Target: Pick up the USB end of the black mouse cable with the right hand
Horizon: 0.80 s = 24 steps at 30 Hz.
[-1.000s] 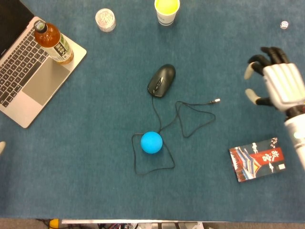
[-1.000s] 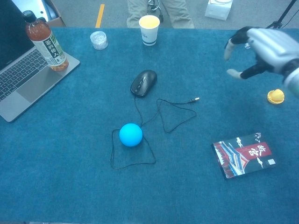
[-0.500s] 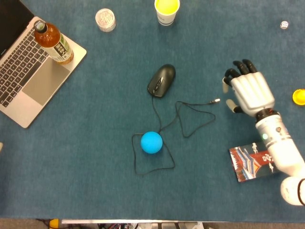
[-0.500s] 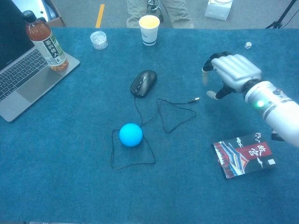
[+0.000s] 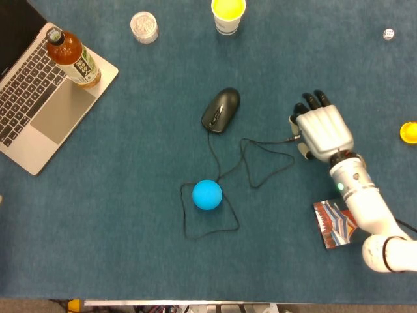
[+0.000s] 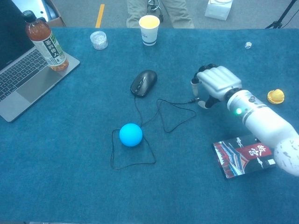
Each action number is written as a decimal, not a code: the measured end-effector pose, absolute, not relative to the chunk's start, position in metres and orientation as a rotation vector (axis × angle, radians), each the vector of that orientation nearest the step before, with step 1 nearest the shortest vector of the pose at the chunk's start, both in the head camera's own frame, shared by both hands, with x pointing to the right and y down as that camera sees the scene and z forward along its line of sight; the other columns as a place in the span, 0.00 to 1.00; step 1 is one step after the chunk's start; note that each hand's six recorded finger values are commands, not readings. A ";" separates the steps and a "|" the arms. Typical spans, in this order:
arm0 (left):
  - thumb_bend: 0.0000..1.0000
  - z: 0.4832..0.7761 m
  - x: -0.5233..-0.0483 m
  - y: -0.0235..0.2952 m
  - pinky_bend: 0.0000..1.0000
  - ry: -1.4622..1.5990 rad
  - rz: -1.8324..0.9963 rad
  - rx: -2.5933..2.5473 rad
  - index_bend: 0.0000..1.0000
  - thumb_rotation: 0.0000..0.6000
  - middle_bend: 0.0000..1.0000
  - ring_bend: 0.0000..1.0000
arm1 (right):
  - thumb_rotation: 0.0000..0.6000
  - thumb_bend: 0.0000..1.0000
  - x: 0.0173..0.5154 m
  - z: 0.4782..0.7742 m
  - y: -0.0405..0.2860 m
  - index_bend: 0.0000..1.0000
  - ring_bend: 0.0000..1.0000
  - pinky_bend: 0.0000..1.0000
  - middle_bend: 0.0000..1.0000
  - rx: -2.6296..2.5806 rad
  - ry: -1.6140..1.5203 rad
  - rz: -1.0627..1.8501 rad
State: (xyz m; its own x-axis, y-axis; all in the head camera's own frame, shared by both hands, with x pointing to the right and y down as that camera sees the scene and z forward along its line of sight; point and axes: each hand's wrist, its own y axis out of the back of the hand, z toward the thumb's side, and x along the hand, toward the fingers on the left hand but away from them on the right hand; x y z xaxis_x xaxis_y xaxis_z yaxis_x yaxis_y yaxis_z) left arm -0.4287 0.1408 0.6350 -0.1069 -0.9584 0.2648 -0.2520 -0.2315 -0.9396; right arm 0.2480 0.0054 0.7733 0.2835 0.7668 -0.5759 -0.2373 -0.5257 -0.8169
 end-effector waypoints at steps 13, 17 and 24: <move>0.15 0.637 -0.431 0.141 0.09 1.365 -1.390 -1.512 0.24 1.00 0.17 0.16 | 1.00 0.25 0.240 0.787 0.003 0.51 0.12 0.10 0.30 -1.635 -0.452 1.433; 0.15 0.637 -0.432 0.140 0.09 1.366 -1.390 -1.511 0.24 1.00 0.17 0.16 | 1.00 0.26 0.237 0.789 0.002 0.51 0.12 0.10 0.29 -1.634 -0.448 1.435; 0.15 0.638 -0.432 0.140 0.09 1.368 -1.391 -1.514 0.24 1.00 0.17 0.16 | 1.00 0.33 0.235 0.791 0.004 0.58 0.12 0.10 0.30 -1.632 -0.451 1.431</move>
State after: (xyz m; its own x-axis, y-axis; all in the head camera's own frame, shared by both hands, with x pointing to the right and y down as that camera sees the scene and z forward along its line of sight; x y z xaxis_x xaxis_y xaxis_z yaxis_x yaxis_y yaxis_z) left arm -0.4325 0.1399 0.6383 -0.1122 -0.9562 0.2705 -0.2545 -0.2354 -0.9380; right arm 0.2350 0.0041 0.7908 0.2659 0.7553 -0.5991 -0.2759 -0.5358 -0.7980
